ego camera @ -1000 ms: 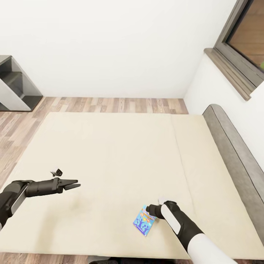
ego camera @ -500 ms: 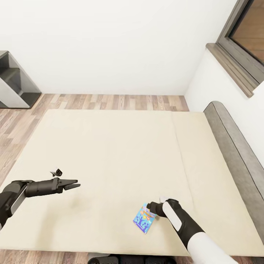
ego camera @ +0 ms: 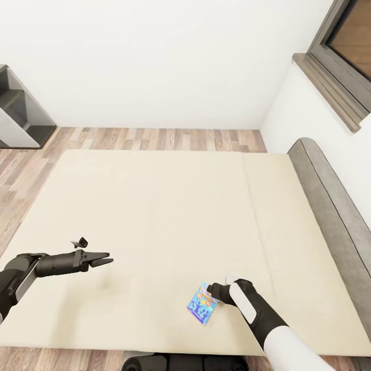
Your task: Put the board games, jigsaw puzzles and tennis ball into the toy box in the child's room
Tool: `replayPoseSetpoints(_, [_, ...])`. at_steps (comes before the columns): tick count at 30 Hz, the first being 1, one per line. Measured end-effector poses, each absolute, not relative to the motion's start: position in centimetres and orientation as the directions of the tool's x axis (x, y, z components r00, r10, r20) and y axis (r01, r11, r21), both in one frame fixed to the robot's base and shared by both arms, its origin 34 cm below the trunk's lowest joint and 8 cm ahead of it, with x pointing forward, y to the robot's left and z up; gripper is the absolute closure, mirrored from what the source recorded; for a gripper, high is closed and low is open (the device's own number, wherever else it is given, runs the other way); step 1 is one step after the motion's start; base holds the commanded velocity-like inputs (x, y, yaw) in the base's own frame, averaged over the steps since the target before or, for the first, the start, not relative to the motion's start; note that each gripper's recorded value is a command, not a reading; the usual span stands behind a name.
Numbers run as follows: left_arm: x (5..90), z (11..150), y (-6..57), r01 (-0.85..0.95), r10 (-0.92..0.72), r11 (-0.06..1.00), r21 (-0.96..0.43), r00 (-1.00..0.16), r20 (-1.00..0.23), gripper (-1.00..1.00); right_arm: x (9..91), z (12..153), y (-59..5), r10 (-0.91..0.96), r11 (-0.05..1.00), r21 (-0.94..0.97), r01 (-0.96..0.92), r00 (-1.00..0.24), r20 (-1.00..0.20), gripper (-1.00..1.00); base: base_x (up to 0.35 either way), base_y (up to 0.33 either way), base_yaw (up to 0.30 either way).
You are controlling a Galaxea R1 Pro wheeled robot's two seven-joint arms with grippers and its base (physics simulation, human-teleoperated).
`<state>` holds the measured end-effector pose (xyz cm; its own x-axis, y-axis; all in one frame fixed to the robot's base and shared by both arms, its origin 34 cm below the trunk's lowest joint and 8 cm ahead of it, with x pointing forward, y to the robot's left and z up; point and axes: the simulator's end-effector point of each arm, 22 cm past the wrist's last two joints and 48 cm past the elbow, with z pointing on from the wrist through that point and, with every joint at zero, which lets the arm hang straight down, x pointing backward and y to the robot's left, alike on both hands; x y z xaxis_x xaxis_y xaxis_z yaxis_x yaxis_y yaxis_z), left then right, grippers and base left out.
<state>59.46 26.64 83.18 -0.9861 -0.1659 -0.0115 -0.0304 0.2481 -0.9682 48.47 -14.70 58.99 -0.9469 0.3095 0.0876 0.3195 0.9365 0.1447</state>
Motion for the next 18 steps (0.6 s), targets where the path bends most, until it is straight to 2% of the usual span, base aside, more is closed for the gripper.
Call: replayPoseSetpoints(18, [58.9, 81.8, 26.6, -0.059, -0.165, 0.247, -0.967, -0.986, 0.018, -1.0, 47.3, 57.9, -14.7, 0.311, 0.936, 0.137, 0.325, -0.944, 0.112, -1.0, 0.0, 0.0, 0.0])
